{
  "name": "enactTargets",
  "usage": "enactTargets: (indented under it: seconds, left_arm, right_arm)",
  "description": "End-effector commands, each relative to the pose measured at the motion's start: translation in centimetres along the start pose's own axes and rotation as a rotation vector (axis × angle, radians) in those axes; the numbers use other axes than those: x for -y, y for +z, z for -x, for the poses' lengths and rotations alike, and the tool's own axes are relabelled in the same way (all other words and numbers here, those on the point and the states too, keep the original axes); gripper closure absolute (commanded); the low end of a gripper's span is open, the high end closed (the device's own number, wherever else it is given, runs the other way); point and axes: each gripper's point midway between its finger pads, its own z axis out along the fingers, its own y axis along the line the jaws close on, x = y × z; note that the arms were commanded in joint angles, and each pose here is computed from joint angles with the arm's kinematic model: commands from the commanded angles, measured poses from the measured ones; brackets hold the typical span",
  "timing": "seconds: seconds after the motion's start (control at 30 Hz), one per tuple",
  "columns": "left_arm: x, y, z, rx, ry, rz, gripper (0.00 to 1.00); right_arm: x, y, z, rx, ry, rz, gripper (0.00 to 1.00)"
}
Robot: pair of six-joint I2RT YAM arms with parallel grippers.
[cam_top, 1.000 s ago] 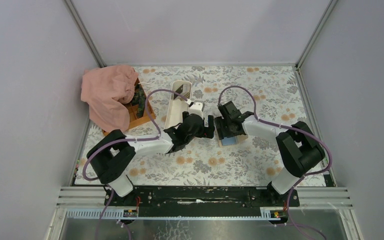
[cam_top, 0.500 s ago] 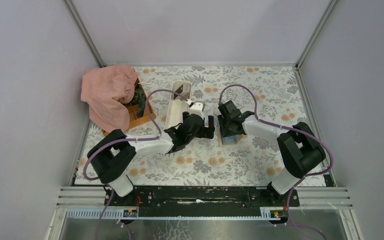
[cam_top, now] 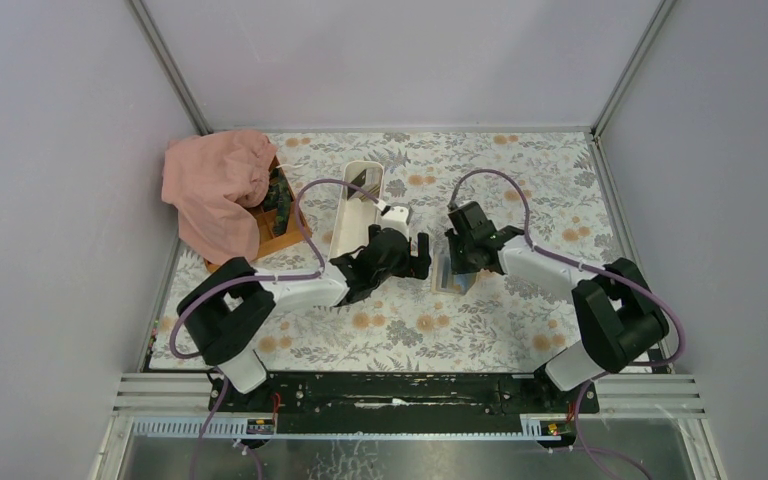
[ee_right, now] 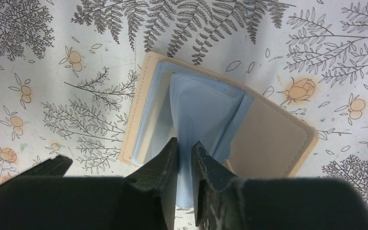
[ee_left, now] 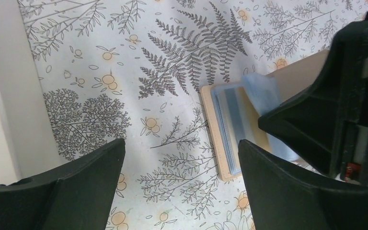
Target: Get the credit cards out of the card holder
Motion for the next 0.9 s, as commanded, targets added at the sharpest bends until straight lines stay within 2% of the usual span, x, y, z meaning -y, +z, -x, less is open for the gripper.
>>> enactTargets:
  seconds: [0.0, 0.2, 0.43, 0.57, 0.87]
  left_arm:
    - [0.9, 1.1, 0.5, 0.006, 0.002, -0.028, 0.11]
    - [0.8, 3.3, -1.8, -0.085, 0.029, 0.02, 0.51]
    - [3.2, 3.7, -2.2, -0.106, 0.039, -0.037, 0.77]
    - [5.1, 3.5, -2.4, -0.136, 0.03, -0.112, 0.98]
    - [8.6, 3.6, -4.5, -0.238, -0.013, -0.255, 1.0]
  right_arm:
    - [-0.2, -1.1, 1.1, 0.05, 0.071, 0.058, 0.81]
    - [0.3, -1.5, 0.8, 0.066, 0.117, 0.091, 0.94]
    - [0.7, -1.8, 0.5, 0.08, 0.129, 0.102, 1.0]
    - [0.6, -2.0, 0.6, 0.096, 0.126, 0.116, 1.0]
    - [0.3, -2.2, 0.6, 0.115, 0.124, 0.145, 1.0]
